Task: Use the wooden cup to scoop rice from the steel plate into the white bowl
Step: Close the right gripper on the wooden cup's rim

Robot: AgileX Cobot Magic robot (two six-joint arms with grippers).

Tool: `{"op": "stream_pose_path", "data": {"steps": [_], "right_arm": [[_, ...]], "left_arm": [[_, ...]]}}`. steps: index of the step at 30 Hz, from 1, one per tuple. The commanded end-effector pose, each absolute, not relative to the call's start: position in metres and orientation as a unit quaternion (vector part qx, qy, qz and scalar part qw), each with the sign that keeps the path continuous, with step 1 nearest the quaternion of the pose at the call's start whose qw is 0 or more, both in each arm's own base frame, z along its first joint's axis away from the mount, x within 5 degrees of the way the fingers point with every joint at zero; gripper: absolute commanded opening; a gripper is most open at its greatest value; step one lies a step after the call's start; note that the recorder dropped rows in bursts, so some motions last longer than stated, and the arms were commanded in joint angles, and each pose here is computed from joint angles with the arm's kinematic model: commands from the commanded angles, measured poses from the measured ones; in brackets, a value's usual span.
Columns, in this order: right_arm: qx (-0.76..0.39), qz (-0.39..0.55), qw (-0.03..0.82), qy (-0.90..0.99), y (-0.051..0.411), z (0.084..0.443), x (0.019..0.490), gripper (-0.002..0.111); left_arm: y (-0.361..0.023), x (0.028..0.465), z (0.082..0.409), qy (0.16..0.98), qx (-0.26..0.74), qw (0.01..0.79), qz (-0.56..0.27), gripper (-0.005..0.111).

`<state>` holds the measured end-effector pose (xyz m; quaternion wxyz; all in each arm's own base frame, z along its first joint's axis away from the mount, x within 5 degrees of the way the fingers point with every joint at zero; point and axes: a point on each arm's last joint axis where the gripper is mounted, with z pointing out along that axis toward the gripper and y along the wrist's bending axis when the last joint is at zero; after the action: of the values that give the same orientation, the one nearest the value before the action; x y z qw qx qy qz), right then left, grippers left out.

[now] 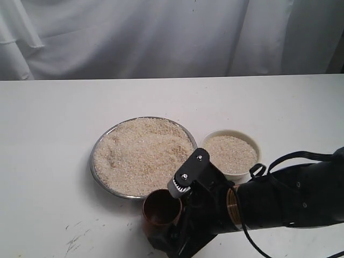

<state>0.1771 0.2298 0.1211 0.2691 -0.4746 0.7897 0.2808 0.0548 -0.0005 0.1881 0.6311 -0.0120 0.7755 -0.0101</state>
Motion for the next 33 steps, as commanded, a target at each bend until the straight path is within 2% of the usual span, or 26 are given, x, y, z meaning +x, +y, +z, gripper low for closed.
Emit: {"op": "stream_pose_path", "data": {"steps": [1, 19, 26, 33], "right_arm": [[-0.483, 0.243, 0.265, 0.798, 0.229, 0.118, 0.177, 0.083], [-0.477, 0.287, 0.296, 0.776, 0.25, 0.135, 0.181, 0.083], [-0.491, 0.231, 0.291, 0.788, 0.252, 0.131, 0.181, 0.083], [-0.49, 0.227, 0.291, 0.79, 0.251, 0.131, 0.181, 0.083]], "left_arm": [[-0.001, 0.055, 0.187, 0.773, -0.013, 0.634, -0.012, 0.0], [-0.001, 0.055, 0.187, 0.773, -0.013, 0.634, -0.012, 0.0], [-0.001, 0.055, 0.187, 0.773, -0.013, 0.634, -0.012, 0.0], [-0.001, 0.055, 0.187, 0.773, -0.013, 0.634, -0.012, 0.0]]}}
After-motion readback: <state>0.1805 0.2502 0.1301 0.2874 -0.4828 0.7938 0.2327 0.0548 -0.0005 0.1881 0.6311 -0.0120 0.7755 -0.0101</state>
